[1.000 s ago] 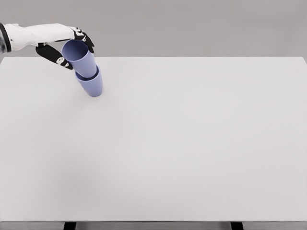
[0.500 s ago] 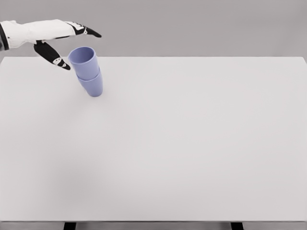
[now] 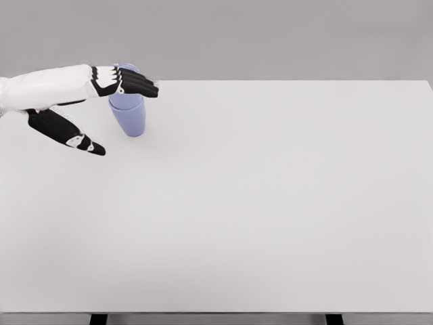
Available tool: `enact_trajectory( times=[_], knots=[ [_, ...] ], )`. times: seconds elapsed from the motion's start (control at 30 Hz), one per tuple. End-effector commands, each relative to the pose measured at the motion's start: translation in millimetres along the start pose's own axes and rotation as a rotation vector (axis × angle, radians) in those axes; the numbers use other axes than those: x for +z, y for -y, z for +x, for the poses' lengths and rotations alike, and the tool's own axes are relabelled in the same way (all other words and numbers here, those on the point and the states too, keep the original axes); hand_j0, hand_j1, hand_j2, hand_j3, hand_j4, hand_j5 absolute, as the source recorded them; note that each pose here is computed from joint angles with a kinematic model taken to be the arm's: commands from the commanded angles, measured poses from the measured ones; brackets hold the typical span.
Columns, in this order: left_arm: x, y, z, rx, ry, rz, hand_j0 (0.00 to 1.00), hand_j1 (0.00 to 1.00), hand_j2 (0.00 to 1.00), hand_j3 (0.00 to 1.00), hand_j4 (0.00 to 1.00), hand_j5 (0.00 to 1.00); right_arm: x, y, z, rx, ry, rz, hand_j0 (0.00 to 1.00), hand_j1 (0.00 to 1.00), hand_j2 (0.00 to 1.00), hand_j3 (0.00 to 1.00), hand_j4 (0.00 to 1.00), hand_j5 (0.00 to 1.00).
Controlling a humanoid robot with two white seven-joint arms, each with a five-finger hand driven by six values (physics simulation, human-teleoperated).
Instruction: Place the right cup on the left cup with left arm
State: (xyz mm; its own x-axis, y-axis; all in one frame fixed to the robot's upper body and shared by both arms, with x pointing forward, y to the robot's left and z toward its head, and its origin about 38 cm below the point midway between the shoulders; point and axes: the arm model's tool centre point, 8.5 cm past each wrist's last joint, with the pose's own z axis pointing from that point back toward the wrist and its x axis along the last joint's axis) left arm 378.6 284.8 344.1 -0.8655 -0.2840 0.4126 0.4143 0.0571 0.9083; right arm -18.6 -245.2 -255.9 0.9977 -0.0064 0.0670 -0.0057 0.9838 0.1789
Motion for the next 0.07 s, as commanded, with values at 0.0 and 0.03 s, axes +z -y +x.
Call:
enact_trajectory(
  times=[0.0, 0.03],
  knots=[
    [-2.2, -0.4, 7.4, 0.004, 0.023, 0.003, 1.00, 1.00, 1.00, 1.00, 1.00, 1.00, 0.0, 0.0, 0.0, 0.000, 0.000, 0.000, 1.00, 1.00, 1.00, 1.00, 1.00, 1.00],
    [-2.8, 4.0, 6.3, 0.016, 0.024, 0.001, 1.00, 1.00, 1.00, 1.00, 1.00, 1.00, 0.0, 0.0, 0.0, 0.000, 0.000, 0.000, 1.00, 1.00, 1.00, 1.00, 1.00, 1.00]
  ],
)
